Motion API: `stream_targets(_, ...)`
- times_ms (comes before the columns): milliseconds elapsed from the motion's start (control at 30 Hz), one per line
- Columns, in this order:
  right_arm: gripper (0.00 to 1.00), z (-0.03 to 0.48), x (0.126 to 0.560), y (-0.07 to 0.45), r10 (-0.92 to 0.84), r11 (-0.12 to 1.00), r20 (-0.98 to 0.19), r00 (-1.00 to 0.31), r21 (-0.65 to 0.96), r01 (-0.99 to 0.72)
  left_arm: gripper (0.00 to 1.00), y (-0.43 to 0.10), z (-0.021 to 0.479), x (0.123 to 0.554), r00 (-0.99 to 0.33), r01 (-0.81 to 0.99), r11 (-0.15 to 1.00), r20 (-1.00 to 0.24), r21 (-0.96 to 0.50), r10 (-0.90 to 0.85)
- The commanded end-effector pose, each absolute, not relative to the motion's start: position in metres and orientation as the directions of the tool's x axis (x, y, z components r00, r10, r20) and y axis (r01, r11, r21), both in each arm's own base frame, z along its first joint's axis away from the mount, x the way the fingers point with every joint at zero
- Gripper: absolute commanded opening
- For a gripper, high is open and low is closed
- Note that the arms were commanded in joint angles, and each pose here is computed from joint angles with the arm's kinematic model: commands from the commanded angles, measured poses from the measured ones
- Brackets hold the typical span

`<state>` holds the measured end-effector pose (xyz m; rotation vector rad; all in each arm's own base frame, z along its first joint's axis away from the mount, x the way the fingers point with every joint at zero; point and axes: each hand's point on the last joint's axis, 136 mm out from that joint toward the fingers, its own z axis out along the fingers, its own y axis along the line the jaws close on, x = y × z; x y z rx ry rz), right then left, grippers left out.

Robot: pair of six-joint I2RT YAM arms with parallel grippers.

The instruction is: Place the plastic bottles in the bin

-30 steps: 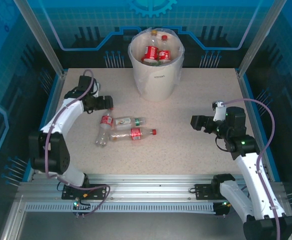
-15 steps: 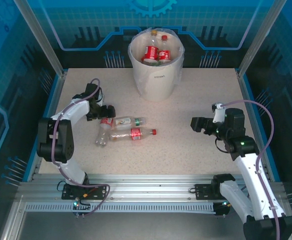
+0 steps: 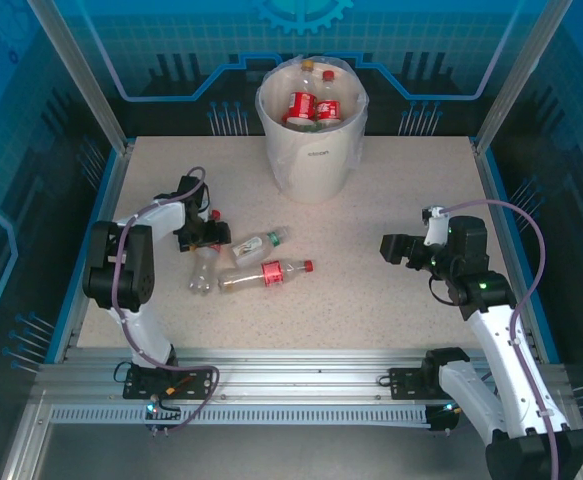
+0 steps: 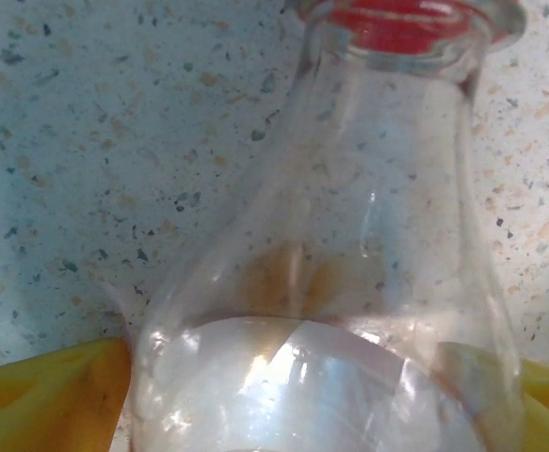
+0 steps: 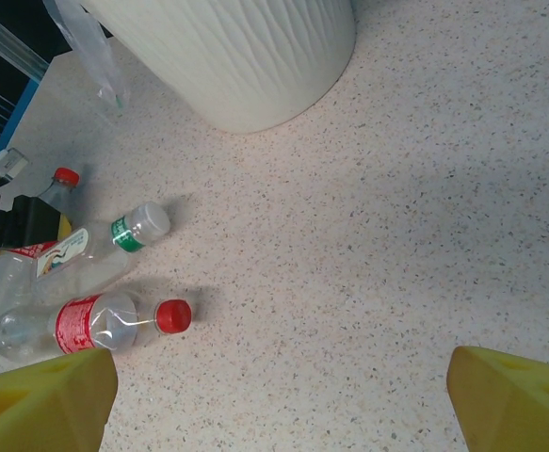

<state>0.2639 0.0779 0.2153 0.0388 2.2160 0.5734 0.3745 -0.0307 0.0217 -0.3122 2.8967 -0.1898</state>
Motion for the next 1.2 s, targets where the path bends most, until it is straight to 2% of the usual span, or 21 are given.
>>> stream_targets(0,0.91,0.215,0.264,0.081,0.207,0.896,-0.728,-0.653,0.41,-0.173,0.78,-0.025,0.015,0.372,-0.952,-0.214,0.968,-0.197,-0.127,-0.237)
stream_targets(267,0.91,0.215,0.266,0.082,0.209,0.893,-0.726,-0.655,0.415,-0.176,0.64,-0.019,0.029,0.375,-0.944,-0.219,0.97,-0.231,-0.101,-0.237)
stream_targets(600,0.91,0.216,0.264,0.081,0.208,0.895,-0.729,-0.652,0.411,-0.174,0.57,-0.011,0.08,0.394,-0.912,-0.212,0.974,-0.344,-0.076,-0.225)
stream_targets(867,0.91,0.216,0.263,0.081,0.209,0.895,-0.73,-0.651,0.41,-0.172,0.47,-0.006,0.159,0.421,-0.846,-0.195,0.978,-0.491,-0.079,-0.208)
stream_targets(1000,0.91,0.216,0.262,0.08,0.21,0.896,-0.729,-0.652,0.41,-0.17,0.36,-0.005,0.212,0.436,-0.774,-0.197,0.975,-0.594,-0.102,-0.218)
stream_targets(1167,0.91,0.216,0.262,0.08,0.213,0.896,-0.729,-0.65,0.411,-0.167,0.21,-0.015,0.293,0.456,-0.631,-0.157,0.963,-0.727,-0.221,-0.27)
